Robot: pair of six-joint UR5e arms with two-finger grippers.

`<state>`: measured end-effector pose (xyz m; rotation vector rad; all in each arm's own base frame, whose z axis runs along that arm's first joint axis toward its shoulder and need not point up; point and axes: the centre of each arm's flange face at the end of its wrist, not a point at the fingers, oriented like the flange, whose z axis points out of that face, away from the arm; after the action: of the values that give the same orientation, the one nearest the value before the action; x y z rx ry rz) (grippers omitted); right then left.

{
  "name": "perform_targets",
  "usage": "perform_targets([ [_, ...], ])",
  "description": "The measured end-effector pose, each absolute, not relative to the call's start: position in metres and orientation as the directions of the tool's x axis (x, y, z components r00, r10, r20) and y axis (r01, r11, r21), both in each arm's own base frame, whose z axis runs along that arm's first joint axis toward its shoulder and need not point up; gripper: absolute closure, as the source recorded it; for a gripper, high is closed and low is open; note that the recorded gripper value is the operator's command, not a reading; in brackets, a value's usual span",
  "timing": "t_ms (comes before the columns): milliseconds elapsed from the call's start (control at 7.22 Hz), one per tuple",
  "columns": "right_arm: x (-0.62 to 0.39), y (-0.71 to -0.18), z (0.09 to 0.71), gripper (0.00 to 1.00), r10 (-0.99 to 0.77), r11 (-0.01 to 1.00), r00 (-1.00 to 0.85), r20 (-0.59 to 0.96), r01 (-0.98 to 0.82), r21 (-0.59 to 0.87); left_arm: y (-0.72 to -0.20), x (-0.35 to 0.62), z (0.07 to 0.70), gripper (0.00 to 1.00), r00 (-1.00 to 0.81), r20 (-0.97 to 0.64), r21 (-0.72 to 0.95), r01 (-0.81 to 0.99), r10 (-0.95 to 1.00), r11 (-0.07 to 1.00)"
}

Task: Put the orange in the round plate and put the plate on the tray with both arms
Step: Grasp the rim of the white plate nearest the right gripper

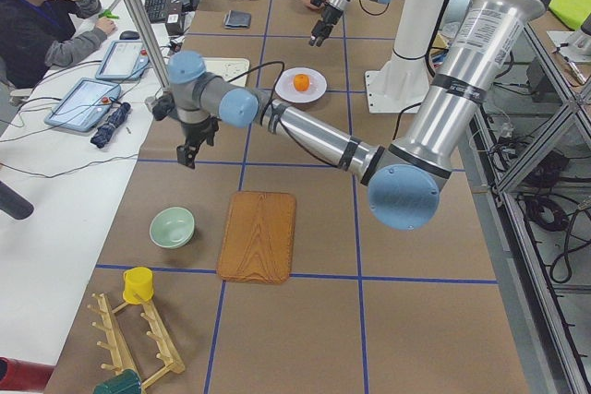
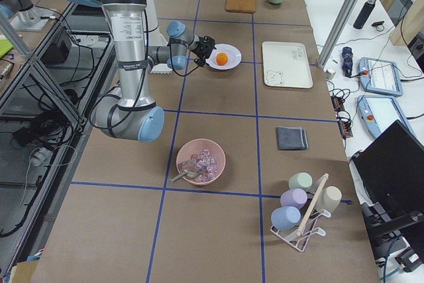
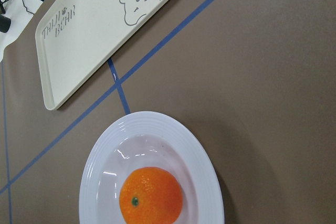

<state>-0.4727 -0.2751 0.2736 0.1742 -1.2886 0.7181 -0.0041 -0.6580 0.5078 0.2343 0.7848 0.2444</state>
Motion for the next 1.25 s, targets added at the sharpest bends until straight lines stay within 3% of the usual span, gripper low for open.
perform_targets([
  [139,-0.492,-0.275,0.271,0.00,0.425,0.753,0.074,0.902,-0.582,-0.307,-0.646,-0.052,0.562,0.01,0.684,-0.689,0.246,-0.089,0.238,0.965],
  [416,-0.527,-0.275,0.276,0.00,0.462,0.726,0.067,0.884,-0.602,-0.333,-0.619,-0.093,0.603,0.01,0.686,-0.704,0.213,-0.043,0.184,0.976],
  [693,-0.544,-0.273,0.290,0.00,0.471,0.723,0.115,0.874,-0.618,-0.309,-0.611,-0.097,0.604,0.01,0.686,-0.706,0.211,-0.034,0.176,0.977],
  [970,-0.553,-0.269,0.291,0.08,0.474,0.728,0.151,0.868,-0.622,-0.289,-0.607,-0.098,0.605,0.01,0.687,-0.706,0.209,-0.032,0.174,0.977],
  [1247,-0.565,-0.269,0.282,0.10,0.473,0.728,0.155,0.867,-0.623,-0.286,-0.604,-0.097,0.607,0.01,0.686,-0.706,0.211,-0.031,0.175,0.977],
])
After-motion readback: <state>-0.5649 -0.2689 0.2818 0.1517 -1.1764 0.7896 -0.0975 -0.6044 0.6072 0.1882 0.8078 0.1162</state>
